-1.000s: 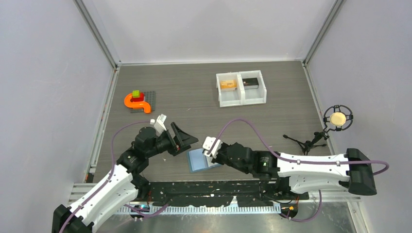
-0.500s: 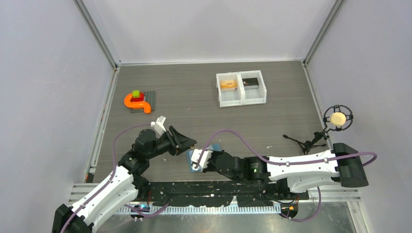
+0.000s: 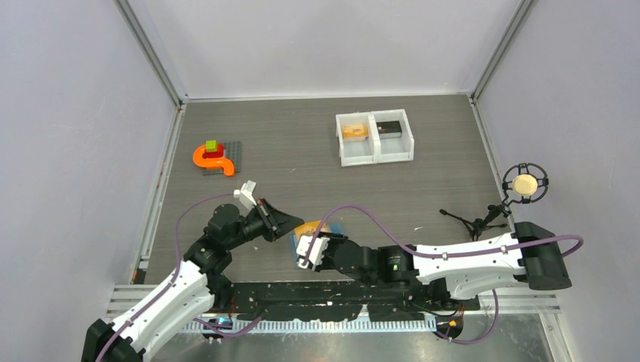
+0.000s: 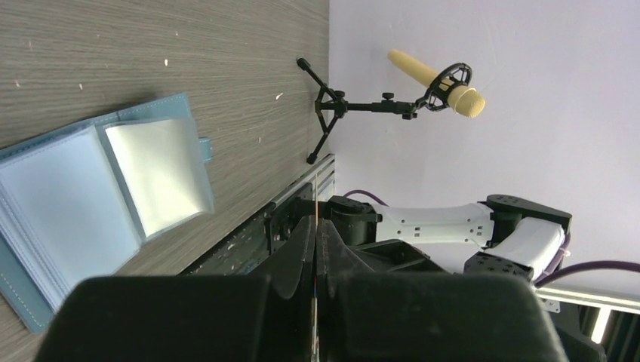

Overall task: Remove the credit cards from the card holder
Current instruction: Place the credit card in the storage box.

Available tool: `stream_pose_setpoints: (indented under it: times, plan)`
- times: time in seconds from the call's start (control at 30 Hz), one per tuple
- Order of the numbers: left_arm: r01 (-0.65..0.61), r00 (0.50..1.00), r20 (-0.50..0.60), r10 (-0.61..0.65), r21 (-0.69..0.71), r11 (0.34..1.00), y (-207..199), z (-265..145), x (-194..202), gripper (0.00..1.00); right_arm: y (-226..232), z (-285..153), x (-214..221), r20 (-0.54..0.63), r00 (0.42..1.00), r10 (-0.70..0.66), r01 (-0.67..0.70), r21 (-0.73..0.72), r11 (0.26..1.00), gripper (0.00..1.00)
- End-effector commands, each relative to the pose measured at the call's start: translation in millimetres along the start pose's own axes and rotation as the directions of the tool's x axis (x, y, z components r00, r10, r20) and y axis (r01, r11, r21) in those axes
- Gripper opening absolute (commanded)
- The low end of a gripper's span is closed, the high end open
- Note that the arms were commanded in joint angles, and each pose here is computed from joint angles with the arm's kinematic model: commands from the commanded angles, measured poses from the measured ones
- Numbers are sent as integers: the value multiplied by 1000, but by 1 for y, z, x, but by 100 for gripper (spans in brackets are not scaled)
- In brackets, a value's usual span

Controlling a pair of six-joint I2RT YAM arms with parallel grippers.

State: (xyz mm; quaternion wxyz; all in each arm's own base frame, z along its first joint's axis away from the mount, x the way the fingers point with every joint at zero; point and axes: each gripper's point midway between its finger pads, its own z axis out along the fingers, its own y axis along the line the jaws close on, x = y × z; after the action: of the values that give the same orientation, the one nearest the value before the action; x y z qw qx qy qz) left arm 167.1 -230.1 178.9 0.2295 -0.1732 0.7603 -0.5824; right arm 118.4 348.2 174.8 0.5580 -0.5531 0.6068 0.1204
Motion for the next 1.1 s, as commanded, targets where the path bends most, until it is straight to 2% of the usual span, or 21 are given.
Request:
stream_pose_setpoints:
  times: [0.0,0.13,0.17,0.3,0.43,0.53,0.67,0.8,0.97,1.03,1.07]
  plan:
    - [-148,989,-5,149,95,984,-19,0,1,0,1,-12,-14,61,991,121,-119,-48,992,47]
    - [-270,962,-15,272,103,957,-18,1,2,0,2,-21,-17,42,960,278,-269,-147,952,50]
    - [-292,955,-22,295,104,951,-17,2,3,0,-10,-19,-15,29,938,346,-340,-131,931,50]
    - [-359,930,-48,365,106,927,-9,5,6,0,-13,-28,-21,4,847,532,-509,-286,812,50]
    - [-368,922,-78,378,121,922,-5,7,11,0,-30,-33,-25,5,774,633,-596,-328,733,50]
    - [-373,913,-117,391,147,916,-8,7,17,0,-36,-34,-27,8,773,634,-588,-366,721,49]
    - [-389,886,-181,427,214,896,-18,3,29,0,-28,-27,-18,-52,818,574,-532,-452,717,49]
    - [-395,860,-237,451,250,884,-22,-2,38,0,-16,-19,-14,-108,834,541,-505,-545,670,51]
    - [-396,850,-249,464,278,875,-27,-4,42,0,-2,-10,-12,-163,840,517,-497,-614,613,52]
    - [-395,846,-256,468,288,872,-28,-5,43,0,2,-8,-10,-181,837,516,-503,-624,598,49]
    - [-395,844,-259,469,290,872,-28,-6,44,0,4,-8,-9,-187,835,517,-507,-627,591,43]
